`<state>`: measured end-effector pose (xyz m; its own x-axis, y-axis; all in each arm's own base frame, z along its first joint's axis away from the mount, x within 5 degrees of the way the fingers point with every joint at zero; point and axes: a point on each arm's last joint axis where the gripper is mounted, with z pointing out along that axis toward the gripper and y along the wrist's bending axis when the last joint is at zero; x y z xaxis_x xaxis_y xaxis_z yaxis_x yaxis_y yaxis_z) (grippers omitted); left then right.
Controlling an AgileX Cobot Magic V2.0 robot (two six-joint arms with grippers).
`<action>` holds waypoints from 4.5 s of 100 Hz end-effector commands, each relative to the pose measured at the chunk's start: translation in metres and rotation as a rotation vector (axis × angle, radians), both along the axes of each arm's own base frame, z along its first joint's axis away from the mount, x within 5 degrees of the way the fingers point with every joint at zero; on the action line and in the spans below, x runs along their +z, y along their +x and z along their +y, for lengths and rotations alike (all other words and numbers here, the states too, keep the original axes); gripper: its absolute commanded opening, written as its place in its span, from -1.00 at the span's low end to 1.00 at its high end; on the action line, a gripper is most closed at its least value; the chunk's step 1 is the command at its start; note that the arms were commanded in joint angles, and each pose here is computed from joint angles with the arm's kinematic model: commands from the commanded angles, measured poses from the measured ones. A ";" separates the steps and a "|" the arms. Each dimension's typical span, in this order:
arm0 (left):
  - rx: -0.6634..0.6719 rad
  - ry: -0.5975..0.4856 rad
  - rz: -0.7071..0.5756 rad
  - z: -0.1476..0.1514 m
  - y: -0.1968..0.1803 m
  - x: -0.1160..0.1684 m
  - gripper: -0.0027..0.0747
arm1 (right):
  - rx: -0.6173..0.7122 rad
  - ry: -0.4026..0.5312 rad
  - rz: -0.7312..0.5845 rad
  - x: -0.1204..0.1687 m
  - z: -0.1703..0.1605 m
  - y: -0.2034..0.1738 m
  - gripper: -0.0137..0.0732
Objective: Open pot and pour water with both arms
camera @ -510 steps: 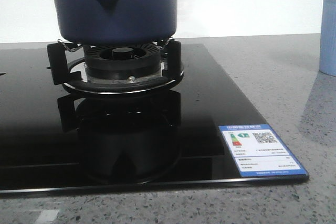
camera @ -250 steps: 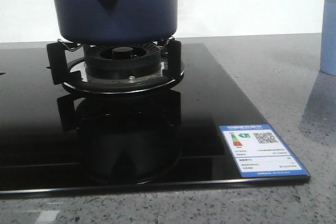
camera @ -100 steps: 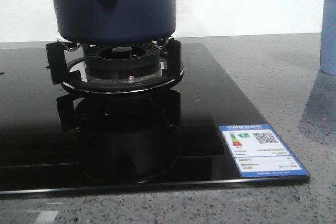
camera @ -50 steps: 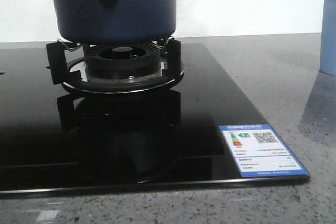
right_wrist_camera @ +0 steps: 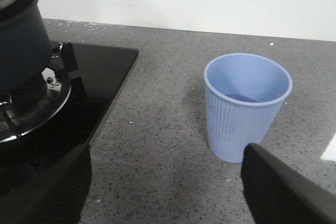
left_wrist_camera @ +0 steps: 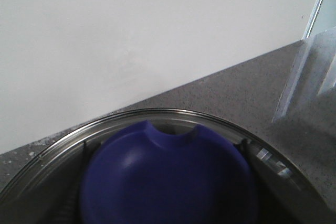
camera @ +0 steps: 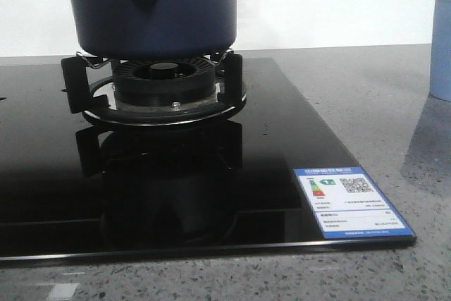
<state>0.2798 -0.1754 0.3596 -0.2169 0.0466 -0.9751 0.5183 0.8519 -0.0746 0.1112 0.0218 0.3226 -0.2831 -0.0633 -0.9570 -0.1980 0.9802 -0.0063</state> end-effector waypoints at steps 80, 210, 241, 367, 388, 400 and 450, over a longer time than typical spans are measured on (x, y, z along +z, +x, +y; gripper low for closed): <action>0.184 -0.175 -0.344 0.086 -0.059 0.106 0.00 | -0.137 -0.013 0.003 -0.061 -0.008 0.106 0.55; 0.191 -0.180 -0.355 0.086 -0.059 0.107 0.00 | -0.206 -0.025 -0.182 -0.082 -0.029 0.146 0.56; 0.191 -0.180 -0.355 0.086 -0.059 0.107 0.00 | -0.198 -0.019 -0.256 -0.099 -0.029 0.163 0.56; 0.192 -0.158 -0.367 0.087 -0.059 0.107 0.00 | 0.076 -0.221 -0.228 0.024 0.031 0.161 0.10; 0.195 -0.155 -0.371 0.087 -0.059 0.107 0.00 | 0.234 -0.347 -0.266 0.061 0.079 0.166 0.10; 0.196 -0.145 -0.381 0.087 -0.059 0.108 0.00 | 0.286 -0.464 -0.253 0.072 0.100 0.173 0.10; 0.198 -0.141 -0.389 0.088 -0.059 0.108 0.00 | 0.327 -1.092 -0.323 0.086 0.164 0.195 0.10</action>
